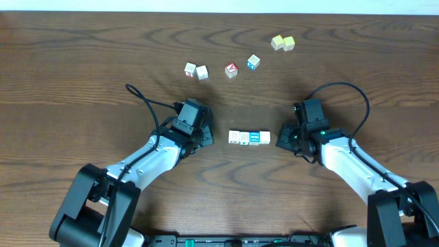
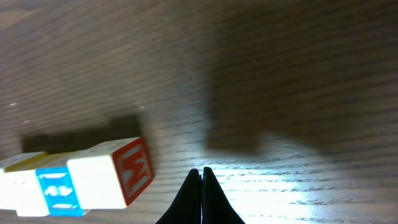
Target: Lift 4 blocks
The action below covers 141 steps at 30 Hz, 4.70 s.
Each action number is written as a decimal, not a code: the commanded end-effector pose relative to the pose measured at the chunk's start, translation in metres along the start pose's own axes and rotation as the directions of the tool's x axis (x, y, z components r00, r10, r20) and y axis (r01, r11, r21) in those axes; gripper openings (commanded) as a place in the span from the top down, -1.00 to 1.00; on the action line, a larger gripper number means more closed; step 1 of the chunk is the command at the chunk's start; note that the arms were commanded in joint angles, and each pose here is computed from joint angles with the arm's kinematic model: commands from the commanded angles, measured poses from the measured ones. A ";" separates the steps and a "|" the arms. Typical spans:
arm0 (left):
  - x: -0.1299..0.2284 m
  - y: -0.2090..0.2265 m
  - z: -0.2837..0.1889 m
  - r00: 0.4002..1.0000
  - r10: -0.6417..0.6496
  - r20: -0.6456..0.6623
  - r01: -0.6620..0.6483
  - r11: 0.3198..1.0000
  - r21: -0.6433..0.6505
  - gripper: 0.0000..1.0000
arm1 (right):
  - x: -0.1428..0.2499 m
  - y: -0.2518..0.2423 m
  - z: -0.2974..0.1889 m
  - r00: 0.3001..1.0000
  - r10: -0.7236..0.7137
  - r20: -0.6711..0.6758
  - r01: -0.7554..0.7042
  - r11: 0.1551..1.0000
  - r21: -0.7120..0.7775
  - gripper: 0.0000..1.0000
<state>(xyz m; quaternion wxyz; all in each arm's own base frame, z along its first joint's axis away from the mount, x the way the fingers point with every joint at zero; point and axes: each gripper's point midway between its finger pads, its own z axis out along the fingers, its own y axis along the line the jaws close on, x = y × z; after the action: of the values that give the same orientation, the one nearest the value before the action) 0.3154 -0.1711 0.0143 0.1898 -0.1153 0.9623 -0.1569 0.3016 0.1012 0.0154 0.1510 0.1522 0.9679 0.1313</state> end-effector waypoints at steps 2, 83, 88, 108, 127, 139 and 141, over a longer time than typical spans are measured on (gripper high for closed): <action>0.008 0.005 0.004 1.000 -0.008 -0.022 0.007 1.000 -0.014 0.86 | -0.004 -0.010 0.000 0.999 0.047 0.006 -0.047 0.999 0.011 0.98; 0.020 -0.025 0.007 0.988 0.130 -0.088 -0.115 0.981 0.158 0.86 | -0.001 0.015 0.001 1.000 -0.025 0.001 0.025 0.997 -0.076 0.98; 0.022 -0.022 0.012 0.988 0.122 -0.099 -0.106 0.983 0.151 0.86 | -0.001 0.014 0.001 1.000 -0.025 -0.001 0.025 0.997 -0.074 0.97; 0.031 -0.044 0.017 0.978 0.182 -0.102 -0.154 0.960 0.234 0.86 | 0.005 0.010 0.003 1.000 -0.005 -0.016 0.003 0.998 -0.065 0.97; 0.034 -0.047 0.016 0.975 0.193 -0.112 -0.159 0.954 0.254 0.86 | 0.009 0.021 0.005 0.998 -0.050 -0.023 0.046 0.989 -0.140 0.98; 0.034 -0.047 0.016 0.975 0.193 -0.112 -0.160 0.954 0.254 0.86 | 0.012 0.023 0.010 0.996 -0.086 0.004 0.085 0.980 -0.182 0.98; 0.034 -0.047 0.016 0.975 0.193 -0.112 -0.160 0.954 0.254 0.86 | 0.011 0.027 0.009 0.993 -0.117 0.011 0.117 0.972 -0.204 0.98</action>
<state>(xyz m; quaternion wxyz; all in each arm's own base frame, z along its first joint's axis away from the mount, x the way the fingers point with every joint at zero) 0.3035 -0.2274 0.0105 0.1574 -0.0057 0.9517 -0.2637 0.3033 0.1259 0.0113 0.1718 0.1079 0.9564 0.2101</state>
